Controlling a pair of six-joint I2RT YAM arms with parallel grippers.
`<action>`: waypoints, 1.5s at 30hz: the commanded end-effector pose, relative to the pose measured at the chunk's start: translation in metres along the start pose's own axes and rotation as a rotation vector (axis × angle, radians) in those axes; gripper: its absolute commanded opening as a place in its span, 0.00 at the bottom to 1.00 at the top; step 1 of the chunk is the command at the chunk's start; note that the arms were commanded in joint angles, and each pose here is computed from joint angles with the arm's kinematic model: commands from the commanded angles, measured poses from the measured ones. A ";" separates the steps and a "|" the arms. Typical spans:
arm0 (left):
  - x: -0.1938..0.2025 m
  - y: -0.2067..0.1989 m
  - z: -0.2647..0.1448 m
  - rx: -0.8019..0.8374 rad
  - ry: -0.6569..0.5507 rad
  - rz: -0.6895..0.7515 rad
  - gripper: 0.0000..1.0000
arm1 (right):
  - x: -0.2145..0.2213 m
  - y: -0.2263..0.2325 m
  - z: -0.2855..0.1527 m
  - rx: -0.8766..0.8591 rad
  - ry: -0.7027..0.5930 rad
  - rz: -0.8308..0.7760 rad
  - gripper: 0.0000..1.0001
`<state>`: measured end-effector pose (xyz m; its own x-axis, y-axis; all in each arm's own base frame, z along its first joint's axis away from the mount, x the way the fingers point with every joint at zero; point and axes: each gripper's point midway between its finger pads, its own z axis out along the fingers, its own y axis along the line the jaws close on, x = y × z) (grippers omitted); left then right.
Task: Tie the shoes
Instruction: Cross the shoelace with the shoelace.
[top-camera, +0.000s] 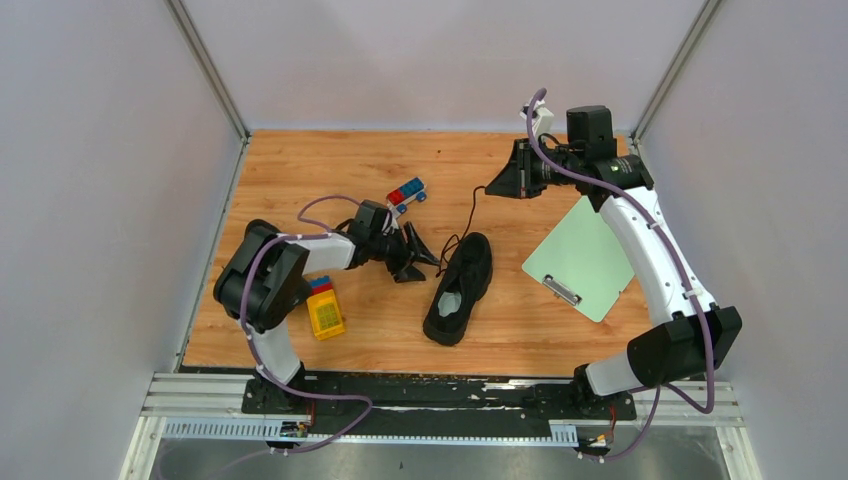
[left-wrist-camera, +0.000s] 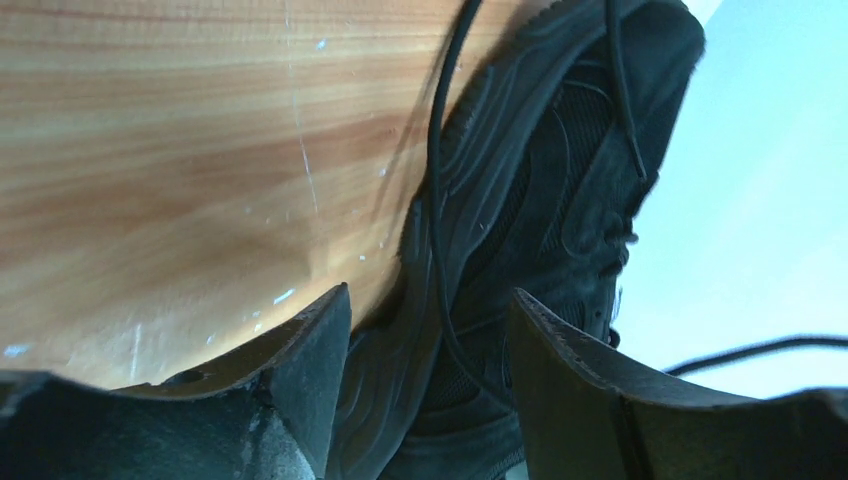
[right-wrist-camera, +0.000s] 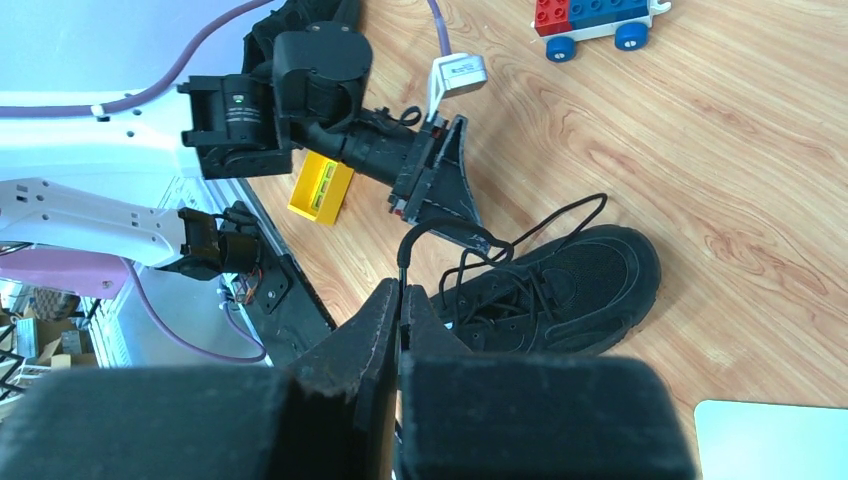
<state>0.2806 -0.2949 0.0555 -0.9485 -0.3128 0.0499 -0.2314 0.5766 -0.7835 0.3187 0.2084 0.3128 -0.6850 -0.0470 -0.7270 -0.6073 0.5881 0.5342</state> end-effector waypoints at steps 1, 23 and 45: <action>-0.001 -0.032 0.014 0.067 0.034 -0.054 0.64 | -0.007 0.006 -0.008 0.002 -0.030 -0.042 0.00; -0.015 -0.138 -0.027 0.425 -0.019 0.600 0.00 | -0.027 -0.001 0.001 0.009 -0.040 -0.101 0.00; 0.000 -0.151 -0.060 0.432 -0.092 1.194 0.17 | -0.007 0.045 0.005 -0.151 0.016 -0.118 0.00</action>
<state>0.2918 -0.3349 0.1838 -0.6219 0.1671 -0.7650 0.7763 0.2594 -0.5745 0.3223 0.2279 0.3029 -0.6583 -0.1387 -0.7398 -0.6646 0.5686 0.4848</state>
